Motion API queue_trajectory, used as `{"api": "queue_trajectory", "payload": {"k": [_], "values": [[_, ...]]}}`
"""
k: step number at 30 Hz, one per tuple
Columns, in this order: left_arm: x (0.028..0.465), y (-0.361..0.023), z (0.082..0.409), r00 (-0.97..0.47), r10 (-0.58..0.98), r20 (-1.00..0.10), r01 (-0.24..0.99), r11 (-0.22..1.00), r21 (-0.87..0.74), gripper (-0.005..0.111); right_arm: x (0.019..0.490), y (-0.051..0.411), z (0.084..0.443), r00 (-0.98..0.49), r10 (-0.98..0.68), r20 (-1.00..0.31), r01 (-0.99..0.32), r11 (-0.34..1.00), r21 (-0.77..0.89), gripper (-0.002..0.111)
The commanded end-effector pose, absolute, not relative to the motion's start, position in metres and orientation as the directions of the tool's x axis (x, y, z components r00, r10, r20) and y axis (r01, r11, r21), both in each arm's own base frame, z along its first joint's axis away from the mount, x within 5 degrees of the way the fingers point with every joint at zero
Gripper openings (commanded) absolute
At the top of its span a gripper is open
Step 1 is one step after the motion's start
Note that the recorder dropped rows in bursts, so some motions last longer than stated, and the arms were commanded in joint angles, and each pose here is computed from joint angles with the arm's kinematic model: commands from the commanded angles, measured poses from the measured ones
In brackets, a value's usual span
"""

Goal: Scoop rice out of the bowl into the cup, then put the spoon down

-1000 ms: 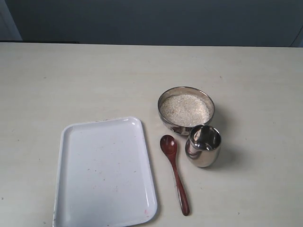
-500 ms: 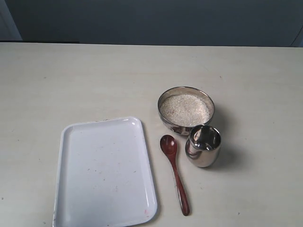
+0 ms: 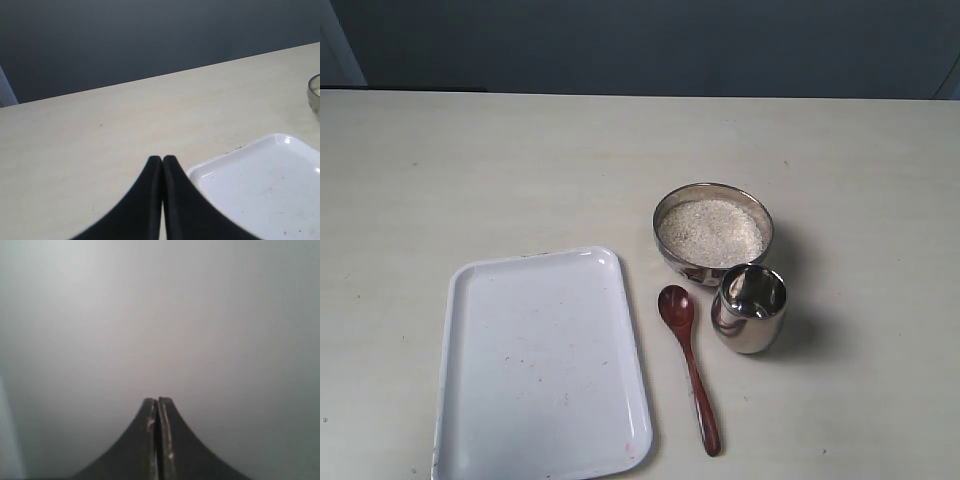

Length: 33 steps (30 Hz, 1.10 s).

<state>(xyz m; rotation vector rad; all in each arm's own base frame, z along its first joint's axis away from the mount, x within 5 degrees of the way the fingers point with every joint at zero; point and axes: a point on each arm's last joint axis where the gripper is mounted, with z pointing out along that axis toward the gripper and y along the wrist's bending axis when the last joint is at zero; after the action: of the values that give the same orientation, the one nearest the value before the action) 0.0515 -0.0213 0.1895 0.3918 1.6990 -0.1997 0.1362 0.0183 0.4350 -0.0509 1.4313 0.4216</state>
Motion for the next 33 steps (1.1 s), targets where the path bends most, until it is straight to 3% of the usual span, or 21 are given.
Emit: {"api": "queue_trajectory", "payload": {"k": [1,5,8,11,13,15,18,20,22,24,26,30,31,33], "values": [[0.051,-0.021,0.192,-0.106,0.134,-0.985,0.367,0.926,0.087,0.001,0.149,-0.009,0.44,0.199,0.048,-0.979,-0.002,0.999,0.048,-0.001],[0.051,-0.021,0.192,-0.106,0.134,-0.985,0.367,0.926,0.087,0.001,0.153,-0.022,0.44,0.167,-0.245,-0.955,0.178,0.96,-0.215,-0.001],[0.051,-0.021,0.192,-0.106,0.132,-0.985,0.367,0.926,0.085,0.001,0.159,-0.027,0.437,0.122,-0.333,-0.935,0.235,0.925,-0.299,-0.001],[0.051,-0.021,0.192,-0.106,0.132,-0.985,0.367,0.926,0.085,0.001,0.168,-0.023,0.423,0.086,-0.332,-0.939,0.172,0.934,-0.314,-0.001],[0.051,-0.021,0.192,-0.106,0.132,-0.985,0.367,0.926,0.085,0.001,0.179,-0.012,0.395,0.022,-0.322,-0.947,0.009,0.947,-0.322,-0.001],[0.051,-0.021,0.192,-0.106,0.132,-0.985,0.367,0.926,0.085,0.001,0.188,-0.01,0.359,-0.085,-0.26,-0.962,-0.058,0.965,-0.255,-0.001],[0.051,-0.021,0.192,-0.106,0.132,-0.985,0.367,0.926,0.085,0.001,0.188,-0.007,0.318,-0.227,0.004,-0.974,-0.076,0.997,0.022,-0.001],[0.051,-0.021,0.192,-0.106,0.132,-0.985,0.367,0.926,0.085,0.001,0.183,0.012,0.306,-0.331,0.19,-0.924,-0.205,0.942,0.267,-0.001],[0.051,-0.021,0.192,-0.106,0.132,-0.985,0.367,0.926,0.085,0.001,0.175,0.029,0.306,-0.43,0.253,-0.867,-0.336,0.846,0.414,-0.001],[0.051,-0.021,0.192,-0.106,0.132,-0.985,0.367,0.926,0.085,0.001,0.16,0.051,0.315,-0.526,0.196,-0.828,-0.536,0.679,0.501,-0.001],[0.051,-0.021,0.192,-0.106,0.132,-0.985,0.367,0.926,0.085,0.001,0.145,0.063,0.346,-0.459,0.142,-0.877,-0.718,0.523,0.46,-0.001],[0.051,-0.021,0.192,-0.106,0.132,-0.985,0.367,0.926,0.085,0.001,0.119,0.064,0.445,-0.273,0.513,-0.814,-0.869,0.231,0.438,-0.001],[0.051,-0.021,0.192,-0.106,0.132,-0.985,0.367,0.926,0.085,0.001,0.114,0.064,0.46,-0.277,0.53,-0.802,-0.871,0.213,0.442,-0.001],[0.051,-0.021,0.192,-0.106,0.132,-0.985,0.367,0.926,0.085,0.001,0.104,0.064,0.496,-0.141,0.528,-0.837,-0.896,0.292,0.335,-0.001]]}}
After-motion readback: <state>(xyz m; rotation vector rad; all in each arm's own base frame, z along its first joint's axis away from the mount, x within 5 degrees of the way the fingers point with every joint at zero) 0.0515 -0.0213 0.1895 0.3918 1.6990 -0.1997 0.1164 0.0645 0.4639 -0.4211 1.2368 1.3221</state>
